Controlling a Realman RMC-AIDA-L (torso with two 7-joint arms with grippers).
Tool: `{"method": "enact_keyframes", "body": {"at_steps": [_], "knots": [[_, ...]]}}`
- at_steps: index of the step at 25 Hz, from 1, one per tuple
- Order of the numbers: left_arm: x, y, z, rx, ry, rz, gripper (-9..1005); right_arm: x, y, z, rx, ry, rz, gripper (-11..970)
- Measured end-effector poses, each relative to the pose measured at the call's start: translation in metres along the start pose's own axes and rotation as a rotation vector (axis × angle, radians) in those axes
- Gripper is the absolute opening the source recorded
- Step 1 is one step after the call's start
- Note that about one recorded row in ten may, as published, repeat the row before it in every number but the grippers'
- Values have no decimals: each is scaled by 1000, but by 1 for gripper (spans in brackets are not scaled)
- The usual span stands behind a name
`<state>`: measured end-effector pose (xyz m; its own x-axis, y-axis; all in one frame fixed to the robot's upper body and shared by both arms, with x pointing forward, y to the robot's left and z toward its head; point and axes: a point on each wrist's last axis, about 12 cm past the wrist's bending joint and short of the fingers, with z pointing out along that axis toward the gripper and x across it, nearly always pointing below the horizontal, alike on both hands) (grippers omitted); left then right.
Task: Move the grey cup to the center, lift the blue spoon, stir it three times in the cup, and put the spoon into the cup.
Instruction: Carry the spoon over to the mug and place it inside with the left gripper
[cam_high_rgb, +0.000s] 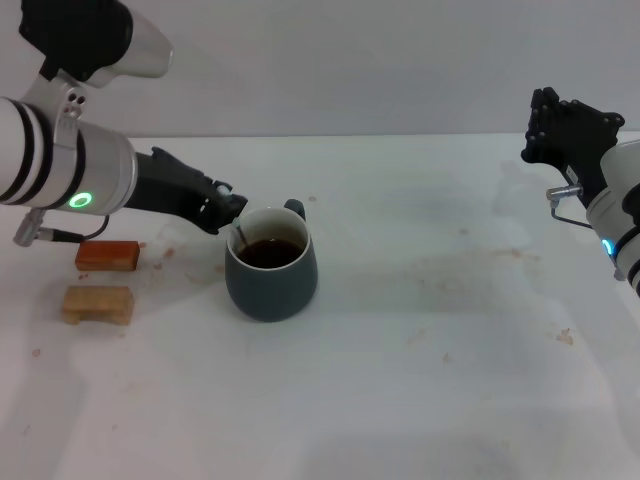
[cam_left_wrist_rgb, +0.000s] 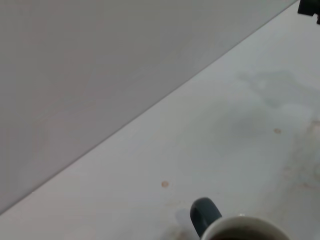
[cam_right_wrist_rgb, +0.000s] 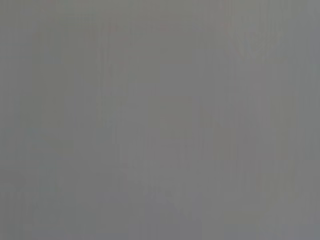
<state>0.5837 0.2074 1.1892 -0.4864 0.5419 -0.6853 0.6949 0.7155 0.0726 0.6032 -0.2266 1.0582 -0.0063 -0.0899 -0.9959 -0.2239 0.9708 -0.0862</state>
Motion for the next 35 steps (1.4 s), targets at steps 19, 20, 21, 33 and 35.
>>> {"method": "enact_keyframes", "body": {"at_steps": [19,20,21,33,35], "knots": [[1,-14,-10,117,50,-3,180,-5,0,6,-7,-12,-9,46],[1,-14,-10,117,50,-3,180,-5,0,6,-7,-12,-9,46],[-2,-15,-10,124,41,3,181,-5,0,6,-7,-11,-10,46],[-17,-11,-2,63,-30,37,180,-3,-1,3,-2,-7,-6,46],[-16,-8,0,51,-16,40,180,-3,-1,3,-1,-7,-5,46]]}}
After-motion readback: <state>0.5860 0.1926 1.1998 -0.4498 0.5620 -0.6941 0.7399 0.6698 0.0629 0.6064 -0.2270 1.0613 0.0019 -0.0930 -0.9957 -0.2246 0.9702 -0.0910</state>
